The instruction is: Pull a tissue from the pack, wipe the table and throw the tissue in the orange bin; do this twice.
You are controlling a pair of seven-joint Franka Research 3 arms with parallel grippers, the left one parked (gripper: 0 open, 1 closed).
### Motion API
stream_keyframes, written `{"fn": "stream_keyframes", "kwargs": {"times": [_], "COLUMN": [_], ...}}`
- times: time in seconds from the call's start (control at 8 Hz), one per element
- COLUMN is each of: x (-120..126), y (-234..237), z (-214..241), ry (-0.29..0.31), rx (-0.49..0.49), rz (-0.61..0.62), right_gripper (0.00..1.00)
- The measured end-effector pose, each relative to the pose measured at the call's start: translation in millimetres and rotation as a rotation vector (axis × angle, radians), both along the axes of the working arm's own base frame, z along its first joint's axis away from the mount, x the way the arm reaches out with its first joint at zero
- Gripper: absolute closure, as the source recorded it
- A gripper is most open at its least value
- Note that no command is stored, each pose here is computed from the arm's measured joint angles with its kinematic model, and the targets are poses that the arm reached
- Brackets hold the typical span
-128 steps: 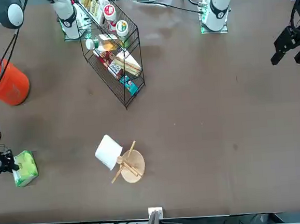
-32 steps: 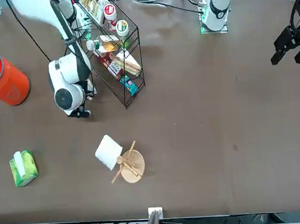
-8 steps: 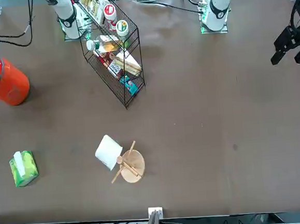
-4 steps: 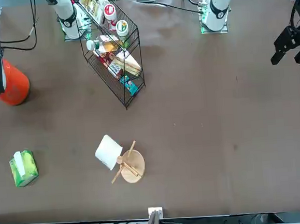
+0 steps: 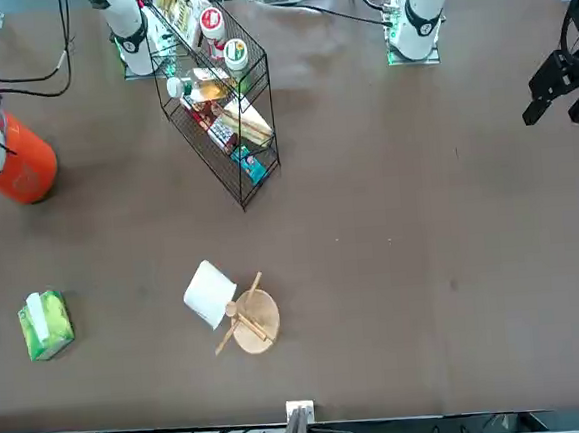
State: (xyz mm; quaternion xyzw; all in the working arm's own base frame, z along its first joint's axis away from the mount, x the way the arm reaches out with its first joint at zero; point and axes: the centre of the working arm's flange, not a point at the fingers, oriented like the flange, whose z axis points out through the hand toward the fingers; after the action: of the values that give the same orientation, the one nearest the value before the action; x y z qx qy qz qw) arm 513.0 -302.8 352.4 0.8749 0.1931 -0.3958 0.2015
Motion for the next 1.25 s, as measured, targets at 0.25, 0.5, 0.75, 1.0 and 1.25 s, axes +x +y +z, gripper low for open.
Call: {"fn": "stream_keyframes", "kwargs": {"times": [0.25,0.5,0.75,1.0,1.25], "x": [2,3,5,15,44], "y": [5,5,3,3,19], "z": [0,3,10,26,55], "ry": [-0.003,0.009,0.019,-0.005,-0.147], "rx": [0.012,0.033,0.058,0.097,0.218], "rz": [0.006,0.028,0.057,0.092,0.113], "right_gripper": [0.12,0.00,0.00,0.00,0.00]}}
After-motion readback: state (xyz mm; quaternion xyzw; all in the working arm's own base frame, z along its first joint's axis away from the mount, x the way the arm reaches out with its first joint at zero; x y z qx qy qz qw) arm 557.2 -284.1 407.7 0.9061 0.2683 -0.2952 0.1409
